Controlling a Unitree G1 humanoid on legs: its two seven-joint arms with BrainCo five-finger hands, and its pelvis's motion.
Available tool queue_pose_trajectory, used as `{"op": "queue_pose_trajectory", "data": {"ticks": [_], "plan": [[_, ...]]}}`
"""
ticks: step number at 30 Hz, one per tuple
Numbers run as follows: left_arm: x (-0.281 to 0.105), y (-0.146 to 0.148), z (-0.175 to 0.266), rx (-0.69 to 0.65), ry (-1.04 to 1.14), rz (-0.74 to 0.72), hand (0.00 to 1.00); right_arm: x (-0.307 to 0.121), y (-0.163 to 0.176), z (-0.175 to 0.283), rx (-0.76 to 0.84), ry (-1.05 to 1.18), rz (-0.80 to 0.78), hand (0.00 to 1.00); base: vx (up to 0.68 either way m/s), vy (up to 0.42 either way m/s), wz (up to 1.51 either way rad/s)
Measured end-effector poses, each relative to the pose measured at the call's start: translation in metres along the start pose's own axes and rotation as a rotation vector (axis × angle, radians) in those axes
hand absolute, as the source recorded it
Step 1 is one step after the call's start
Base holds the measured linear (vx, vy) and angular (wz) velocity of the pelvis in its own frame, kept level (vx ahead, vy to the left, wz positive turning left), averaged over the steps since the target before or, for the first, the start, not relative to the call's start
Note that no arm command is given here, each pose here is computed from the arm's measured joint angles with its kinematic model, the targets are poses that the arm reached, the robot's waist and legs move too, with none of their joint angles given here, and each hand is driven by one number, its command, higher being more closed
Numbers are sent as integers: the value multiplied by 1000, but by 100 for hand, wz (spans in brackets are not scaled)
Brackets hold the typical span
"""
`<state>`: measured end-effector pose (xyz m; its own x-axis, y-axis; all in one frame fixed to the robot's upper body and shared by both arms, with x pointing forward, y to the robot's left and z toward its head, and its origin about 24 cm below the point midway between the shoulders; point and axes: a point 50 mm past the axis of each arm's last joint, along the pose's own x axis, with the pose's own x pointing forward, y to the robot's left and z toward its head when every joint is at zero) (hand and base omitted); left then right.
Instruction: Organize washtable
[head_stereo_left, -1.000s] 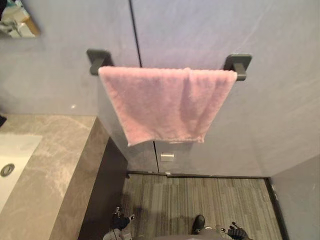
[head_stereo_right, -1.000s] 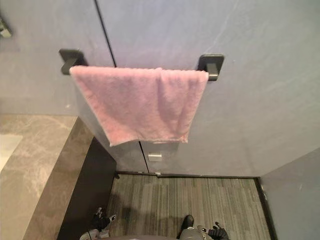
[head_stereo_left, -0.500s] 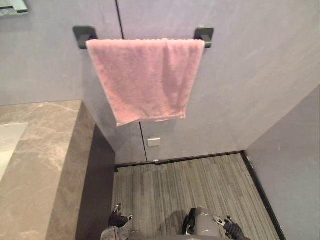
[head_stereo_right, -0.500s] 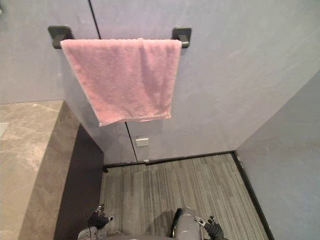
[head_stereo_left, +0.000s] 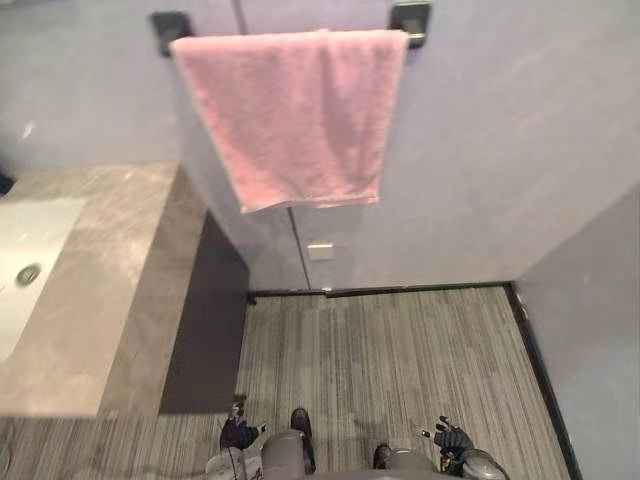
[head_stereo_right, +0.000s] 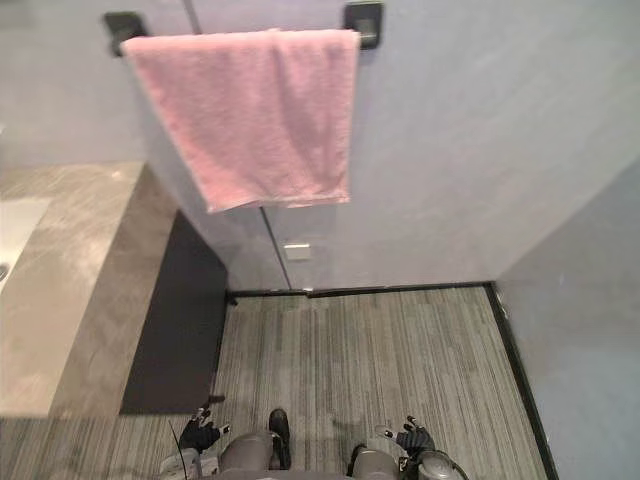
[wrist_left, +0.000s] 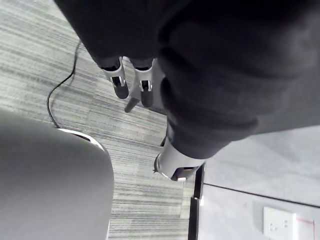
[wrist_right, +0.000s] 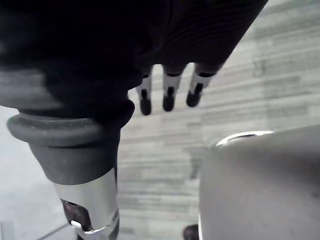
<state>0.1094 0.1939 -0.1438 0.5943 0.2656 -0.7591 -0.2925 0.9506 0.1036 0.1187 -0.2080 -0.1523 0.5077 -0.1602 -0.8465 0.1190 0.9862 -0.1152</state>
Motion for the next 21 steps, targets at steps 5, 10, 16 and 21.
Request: {"op": "queue_pose_trajectory", "data": {"ticks": [5,10,16,21], "plan": [[0,8,-4,-98,19,62,0,-3,-15,-5,-27,6,-50,0,-259,-46,76],[-2,16,-17,-131,83,98,0,-13,-33,-38,23,102,-110,0,-144,120,123],[-6,35,-31,-112,161,148,0,-18,-47,-50,90,153,-156,0,-189,142,170],[-9,10,-33,-38,150,59,0,-17,-51,-51,95,166,-167,0,-109,444,149]]}}
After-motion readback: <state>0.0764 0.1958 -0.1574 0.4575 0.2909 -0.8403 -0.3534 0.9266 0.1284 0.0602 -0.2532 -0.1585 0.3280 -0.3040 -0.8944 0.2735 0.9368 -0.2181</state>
